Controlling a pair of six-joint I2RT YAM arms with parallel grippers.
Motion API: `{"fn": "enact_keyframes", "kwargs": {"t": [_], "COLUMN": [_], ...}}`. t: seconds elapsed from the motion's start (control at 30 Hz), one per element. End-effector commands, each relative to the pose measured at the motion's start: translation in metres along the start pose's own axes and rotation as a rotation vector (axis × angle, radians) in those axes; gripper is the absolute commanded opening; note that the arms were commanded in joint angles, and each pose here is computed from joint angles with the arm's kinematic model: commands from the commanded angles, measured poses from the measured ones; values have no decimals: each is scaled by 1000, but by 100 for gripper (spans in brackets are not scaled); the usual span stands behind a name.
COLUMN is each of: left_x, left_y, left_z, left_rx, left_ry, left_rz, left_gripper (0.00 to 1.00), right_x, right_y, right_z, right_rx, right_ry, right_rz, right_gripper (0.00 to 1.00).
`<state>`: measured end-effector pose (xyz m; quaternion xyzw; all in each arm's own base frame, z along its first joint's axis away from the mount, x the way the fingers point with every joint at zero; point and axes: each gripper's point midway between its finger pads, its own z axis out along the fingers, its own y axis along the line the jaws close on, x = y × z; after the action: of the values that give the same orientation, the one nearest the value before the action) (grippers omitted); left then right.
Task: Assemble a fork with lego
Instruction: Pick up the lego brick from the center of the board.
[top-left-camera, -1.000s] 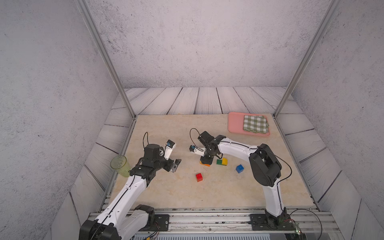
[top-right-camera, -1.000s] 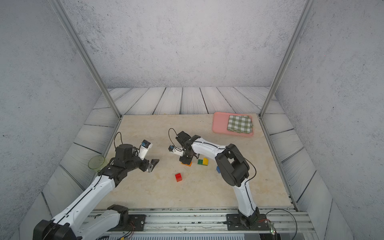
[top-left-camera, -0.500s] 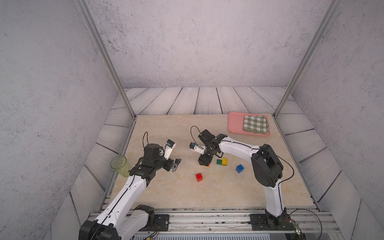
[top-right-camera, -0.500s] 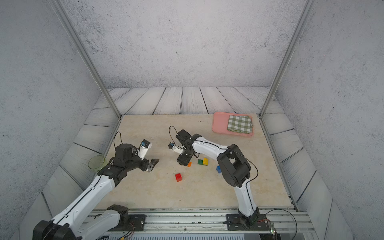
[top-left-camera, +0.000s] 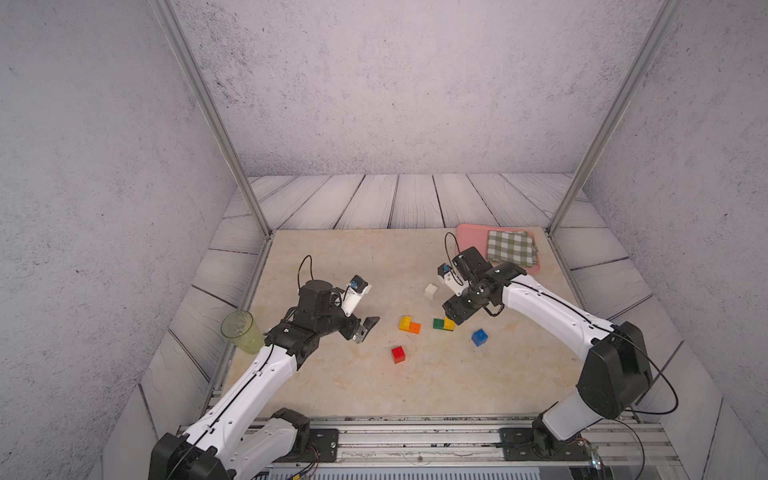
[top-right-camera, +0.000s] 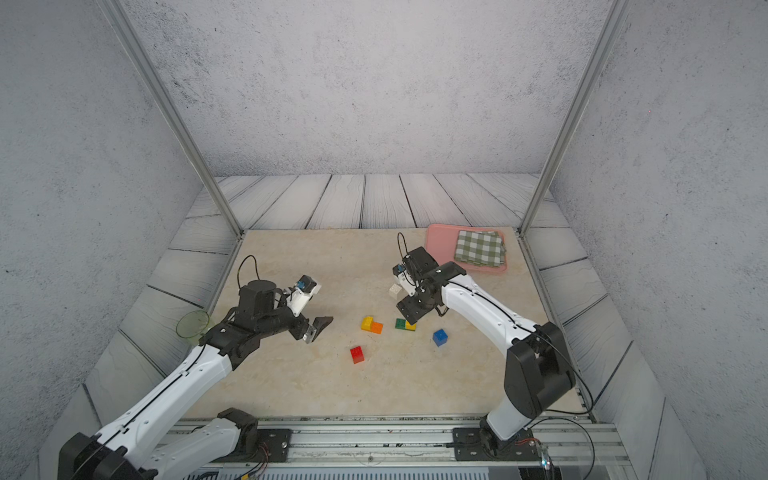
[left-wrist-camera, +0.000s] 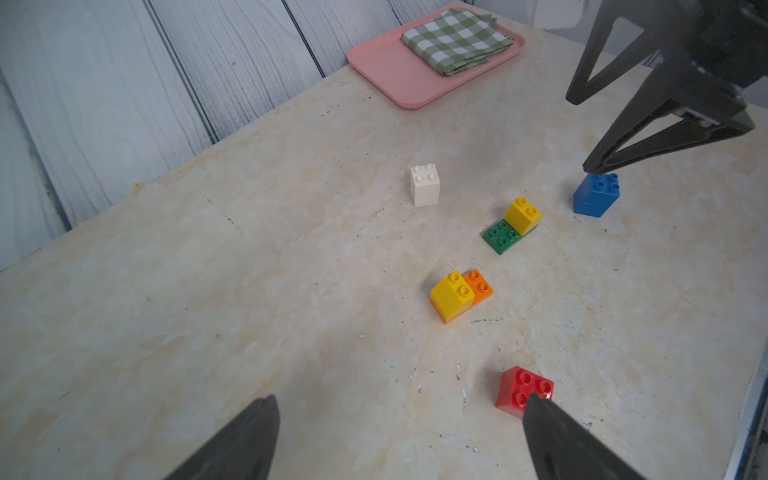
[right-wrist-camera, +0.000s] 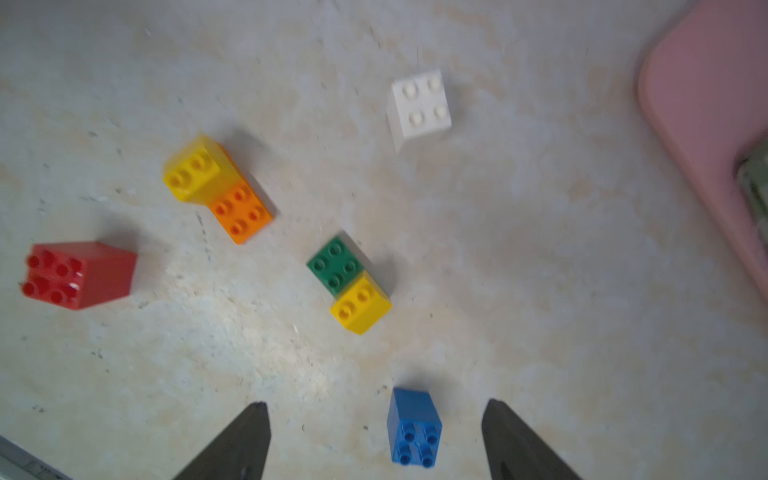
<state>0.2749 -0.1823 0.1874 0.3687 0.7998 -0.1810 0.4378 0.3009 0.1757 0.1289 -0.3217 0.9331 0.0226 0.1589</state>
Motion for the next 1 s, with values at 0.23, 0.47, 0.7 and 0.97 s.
{"fn": "enact_keyframes", "kwargs": {"t": [0.23, 0.47, 0.7, 0.97], "left_x": [-5, -3, 4, 7], "left_y": [-25, -32, -30, -28], "left_z": [27, 38, 41, 41], "left_rx": [75, 89, 72, 64], "left_ry": [9, 28, 52, 65], "left_rz": [17, 21, 27, 30], "left_gripper": [98, 98, 98, 98], "right_x": [80, 81, 80, 83], "right_y": [-24, -25, -21, -18], "right_z": [25, 35, 46, 64], "right_rx": [87, 64, 20, -2], "right_ry": [161, 182, 204, 253], "right_rz": [152, 167, 146, 153], "right_gripper": [85, 83, 69, 65]}}
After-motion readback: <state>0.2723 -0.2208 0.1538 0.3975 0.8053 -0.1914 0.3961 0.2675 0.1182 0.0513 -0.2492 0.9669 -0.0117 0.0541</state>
